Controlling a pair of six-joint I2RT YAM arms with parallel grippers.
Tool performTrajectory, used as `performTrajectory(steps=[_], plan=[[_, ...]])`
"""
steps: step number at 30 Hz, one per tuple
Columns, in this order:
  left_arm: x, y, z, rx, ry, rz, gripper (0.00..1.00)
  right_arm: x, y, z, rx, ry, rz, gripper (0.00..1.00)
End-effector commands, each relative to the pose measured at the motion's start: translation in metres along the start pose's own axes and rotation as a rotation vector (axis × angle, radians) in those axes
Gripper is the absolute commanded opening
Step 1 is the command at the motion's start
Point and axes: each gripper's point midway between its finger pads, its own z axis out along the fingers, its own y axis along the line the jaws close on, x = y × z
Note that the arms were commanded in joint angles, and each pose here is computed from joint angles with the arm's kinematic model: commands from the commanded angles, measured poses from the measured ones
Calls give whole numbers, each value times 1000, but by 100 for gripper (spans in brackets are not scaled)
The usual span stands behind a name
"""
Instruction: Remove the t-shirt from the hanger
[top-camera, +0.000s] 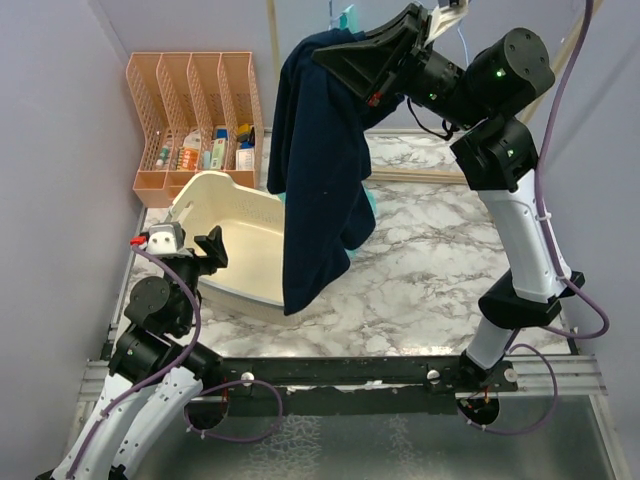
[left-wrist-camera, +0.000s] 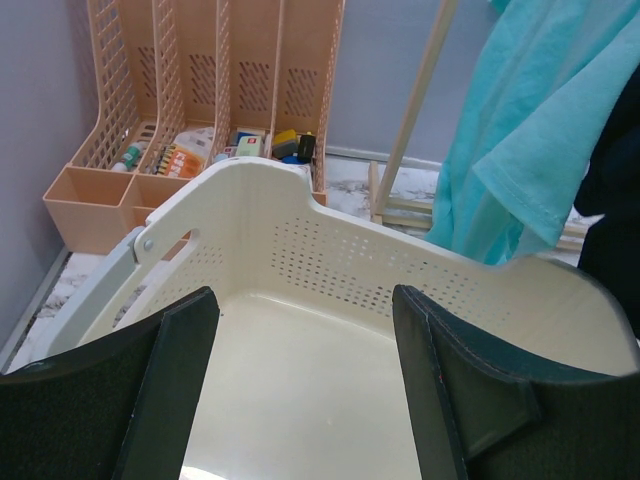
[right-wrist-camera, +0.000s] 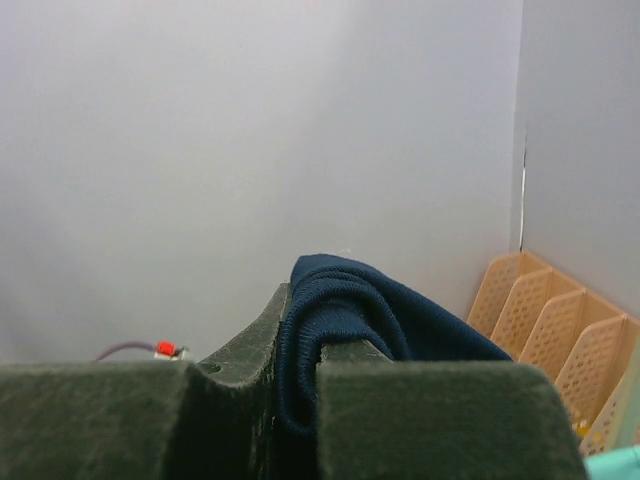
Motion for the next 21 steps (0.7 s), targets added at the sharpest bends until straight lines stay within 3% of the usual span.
performTrajectory(steps=[1, 7, 11, 16, 21], plan=[[0, 0, 1, 0, -5, -1, 73, -81, 26, -4, -56, -289, -86, 1], [0, 0, 1, 0, -6, -1, 73, -95, 25, -2, -60, -367, -93, 1], [-1, 1, 0, -3, -11, -3, 73, -63, 13, 14, -77, -299, -29, 1], [-6, 4, -2, -12, -28, -13, 73, 72, -37, 39, -14, 45, 137, 1], [-10, 7, -6, -16, -53, -24, 74, 225, -56, 25, 45, 427, 277, 1]])
